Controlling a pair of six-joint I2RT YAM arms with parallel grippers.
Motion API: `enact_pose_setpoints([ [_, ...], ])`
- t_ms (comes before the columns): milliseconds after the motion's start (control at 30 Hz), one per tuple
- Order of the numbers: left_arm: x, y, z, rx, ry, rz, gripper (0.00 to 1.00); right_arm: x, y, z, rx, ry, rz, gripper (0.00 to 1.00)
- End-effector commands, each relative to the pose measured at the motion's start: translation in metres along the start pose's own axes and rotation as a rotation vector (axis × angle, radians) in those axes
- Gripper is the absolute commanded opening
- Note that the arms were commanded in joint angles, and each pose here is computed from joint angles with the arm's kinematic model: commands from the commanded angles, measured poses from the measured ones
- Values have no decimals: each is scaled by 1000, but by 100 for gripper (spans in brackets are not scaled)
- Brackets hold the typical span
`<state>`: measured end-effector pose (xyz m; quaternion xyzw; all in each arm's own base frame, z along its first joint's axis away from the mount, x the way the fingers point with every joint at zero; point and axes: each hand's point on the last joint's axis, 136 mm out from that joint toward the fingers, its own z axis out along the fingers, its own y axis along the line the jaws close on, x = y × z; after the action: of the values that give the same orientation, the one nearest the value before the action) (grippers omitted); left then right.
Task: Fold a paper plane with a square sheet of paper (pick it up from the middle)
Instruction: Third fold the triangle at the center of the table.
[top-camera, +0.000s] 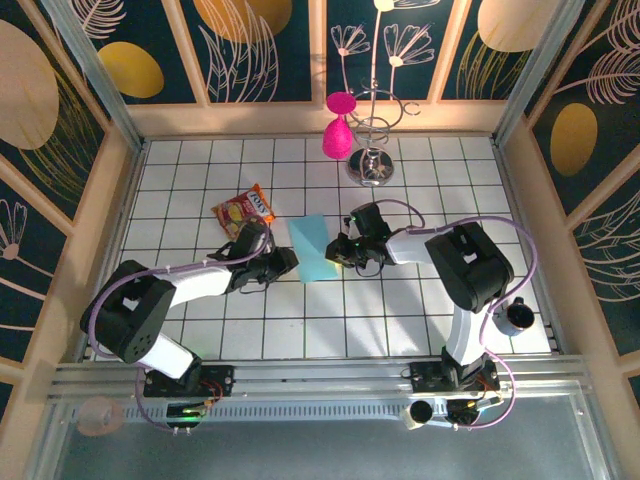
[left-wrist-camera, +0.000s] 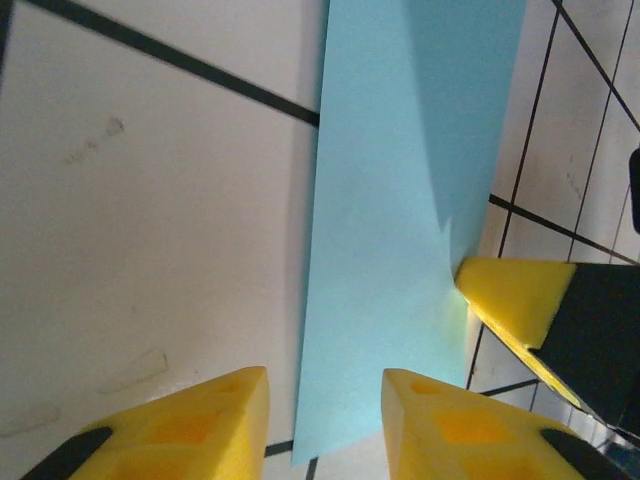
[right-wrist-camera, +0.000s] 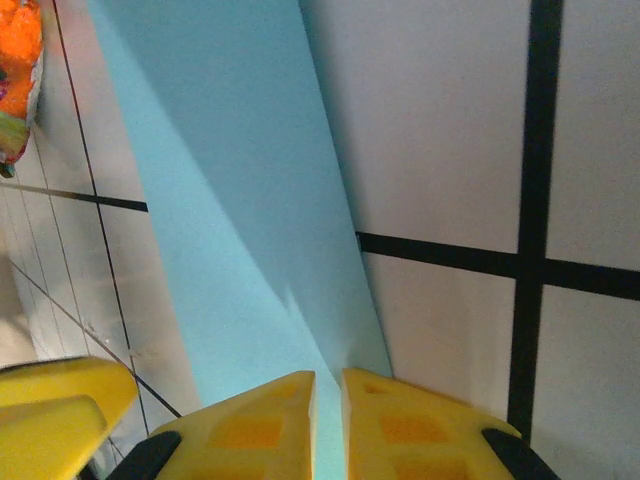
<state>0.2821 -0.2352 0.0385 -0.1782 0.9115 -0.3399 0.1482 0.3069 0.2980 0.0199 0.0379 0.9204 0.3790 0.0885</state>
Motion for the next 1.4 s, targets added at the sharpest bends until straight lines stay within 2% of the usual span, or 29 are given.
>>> enact_pose_setpoints([
  [0, 12, -9, 0, 46, 32, -16, 31, 11, -31, 10, 63, 23, 80, 15],
  [167, 24, -7, 6, 55, 77, -26, 26, 17, -35, 11, 61, 36, 102, 15],
  [633, 24, -6, 20, 33, 103, -14, 30, 18, -36, 10, 54, 42, 99, 14],
  [800, 24, -23, 20, 105, 119, -7, 29, 18, -36, 10, 48, 42, 97, 14],
  [1033, 12, -41, 20, 147, 98, 20, 29, 18, -35, 9, 44, 40, 98, 14],
  [1367, -8, -24, 31, 79, 55, -31, 27, 18, -33, 6, 33, 30, 99, 14],
])
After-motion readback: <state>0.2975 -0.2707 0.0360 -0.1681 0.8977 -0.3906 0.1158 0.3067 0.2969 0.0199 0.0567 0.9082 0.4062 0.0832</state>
